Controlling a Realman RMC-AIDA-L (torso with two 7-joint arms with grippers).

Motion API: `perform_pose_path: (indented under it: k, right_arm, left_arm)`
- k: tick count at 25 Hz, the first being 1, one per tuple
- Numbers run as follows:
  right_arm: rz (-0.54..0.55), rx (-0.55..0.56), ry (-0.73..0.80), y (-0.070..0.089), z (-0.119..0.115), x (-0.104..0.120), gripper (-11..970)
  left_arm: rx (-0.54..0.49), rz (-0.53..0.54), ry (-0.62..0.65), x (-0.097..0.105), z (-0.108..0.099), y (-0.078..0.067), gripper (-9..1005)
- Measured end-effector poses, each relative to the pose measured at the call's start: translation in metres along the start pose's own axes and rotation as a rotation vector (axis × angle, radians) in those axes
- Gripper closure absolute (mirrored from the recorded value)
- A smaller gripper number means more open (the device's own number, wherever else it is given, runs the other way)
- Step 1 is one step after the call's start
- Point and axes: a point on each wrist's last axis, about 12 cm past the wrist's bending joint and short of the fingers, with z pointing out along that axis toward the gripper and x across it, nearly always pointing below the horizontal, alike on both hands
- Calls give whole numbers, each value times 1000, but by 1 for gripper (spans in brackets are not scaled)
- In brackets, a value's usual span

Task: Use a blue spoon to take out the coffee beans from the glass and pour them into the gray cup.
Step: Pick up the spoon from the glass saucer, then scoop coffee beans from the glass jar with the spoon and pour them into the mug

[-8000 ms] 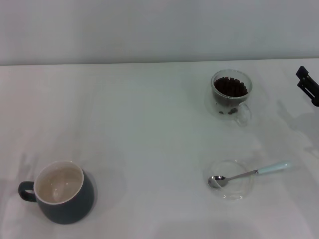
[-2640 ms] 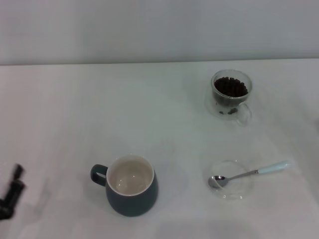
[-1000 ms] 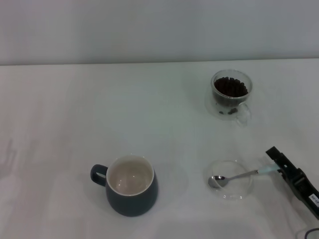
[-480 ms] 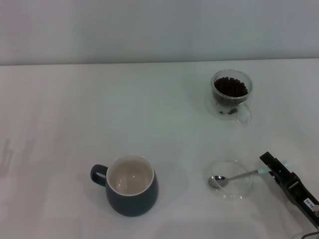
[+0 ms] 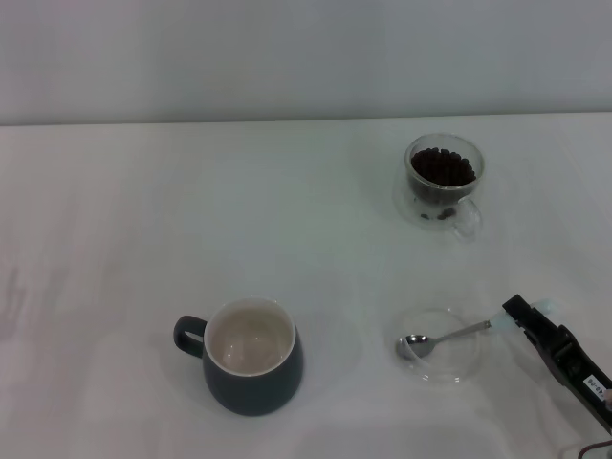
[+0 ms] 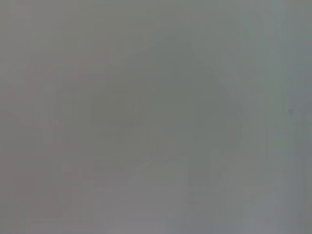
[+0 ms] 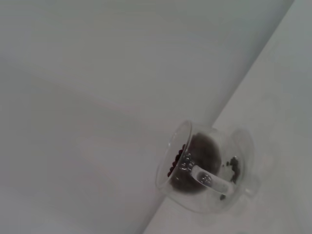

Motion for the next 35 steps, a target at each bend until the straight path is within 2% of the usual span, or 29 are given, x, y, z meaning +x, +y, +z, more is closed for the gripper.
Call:
perform_pose_path:
  k: [6, 9, 14, 18, 20, 25, 31, 35]
  right_arm:
    - [4, -42, -22, 3, 0, -8, 779]
    - [6, -79, -43, 4, 0, -19, 823]
    - [-25, -114, -61, 3, 1, -36, 822]
    - [-167, -210, -95, 12, 13, -73, 821]
    - [-256, -256, -98, 19, 26, -96, 821]
    - [-530, -346, -60, 53, 73, -148, 820]
    - [-768, -333, 13, 85, 118, -171, 819]
    - [-874, -299, 60, 91, 132, -169, 818]
  left_arm:
    - [-2, 0, 2, 0, -1, 0, 285]
    - [-5, -1, 4, 1, -3, 1, 285]
    - [-5, -9, 3, 1, -4, -1, 285]
    - [-8, -44, 8, 2, -6, -4, 285]
    - [-5, -103, 11, 3, -6, -5, 284]
    - [-11, -204, 30, 5, -7, -5, 284]
    - [-21, -228, 54, 9, -8, -9, 284]
    - [-25, -245, 76, 12, -7, -13, 285]
